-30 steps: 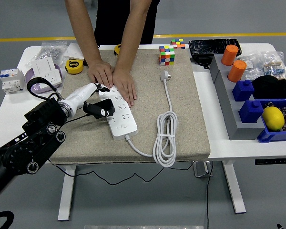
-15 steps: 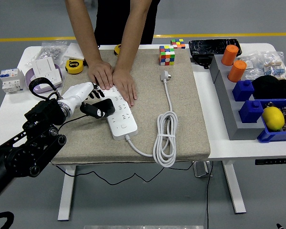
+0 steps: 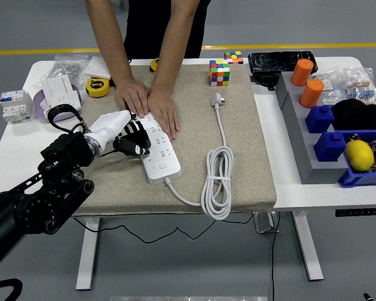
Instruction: Pick up the plug,place it near the board,insert it into the board,press the button
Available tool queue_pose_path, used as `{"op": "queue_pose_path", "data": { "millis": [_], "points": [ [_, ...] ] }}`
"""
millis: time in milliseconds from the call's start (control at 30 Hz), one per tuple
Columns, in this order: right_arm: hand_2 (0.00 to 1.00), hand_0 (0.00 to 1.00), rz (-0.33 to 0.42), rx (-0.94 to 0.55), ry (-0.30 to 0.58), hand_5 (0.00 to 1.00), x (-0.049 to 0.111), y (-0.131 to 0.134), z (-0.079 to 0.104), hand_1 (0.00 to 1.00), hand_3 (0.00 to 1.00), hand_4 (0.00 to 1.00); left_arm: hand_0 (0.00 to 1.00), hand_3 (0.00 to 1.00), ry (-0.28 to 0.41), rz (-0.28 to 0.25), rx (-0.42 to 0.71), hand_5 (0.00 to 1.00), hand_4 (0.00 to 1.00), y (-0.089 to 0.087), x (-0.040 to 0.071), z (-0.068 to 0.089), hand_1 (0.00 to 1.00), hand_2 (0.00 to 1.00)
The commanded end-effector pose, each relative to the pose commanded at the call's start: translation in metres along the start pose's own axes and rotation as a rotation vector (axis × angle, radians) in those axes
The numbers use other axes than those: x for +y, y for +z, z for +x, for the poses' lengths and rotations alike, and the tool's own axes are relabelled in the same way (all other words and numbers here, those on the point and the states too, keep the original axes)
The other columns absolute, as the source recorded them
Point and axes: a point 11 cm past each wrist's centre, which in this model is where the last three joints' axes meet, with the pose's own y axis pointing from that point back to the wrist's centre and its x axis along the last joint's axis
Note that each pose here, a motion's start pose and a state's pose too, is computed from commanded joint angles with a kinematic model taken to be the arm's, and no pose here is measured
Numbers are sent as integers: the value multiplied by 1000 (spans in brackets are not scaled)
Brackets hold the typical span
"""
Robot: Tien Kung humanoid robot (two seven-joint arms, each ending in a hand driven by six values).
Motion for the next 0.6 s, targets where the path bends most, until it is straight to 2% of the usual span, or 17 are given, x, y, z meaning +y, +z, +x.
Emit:
{"op": "queue_pose_path", "data": {
  "millis": [300,333,500,533,600],
  "points": [
    [738,834,0,-3,1,941,0,0,0,753,762,998,433,545,-8,17,-30,304,998,-4,0,-2,549,540],
    [738,834,0,-3,0,940,0,0,0,753,762,998,368,531,-8,17,-32,238,863,-4,0,-2,485,527],
    [738,834,0,-2,1,940,0,0,0,753,762,998,368,531,1,13,-34,238,863,-4,-1,-1,485,527],
    [738,833,0,-2,1,937,0,0,0,753,762,998,333,523,2,12,-34,195,738,-4,-1,0,456,507],
    [738,833,0,-2,1,937,0,0,1,753,762,998,333,523,7,10,-37,195,738,-4,-1,0,456,507]
  ]
}}
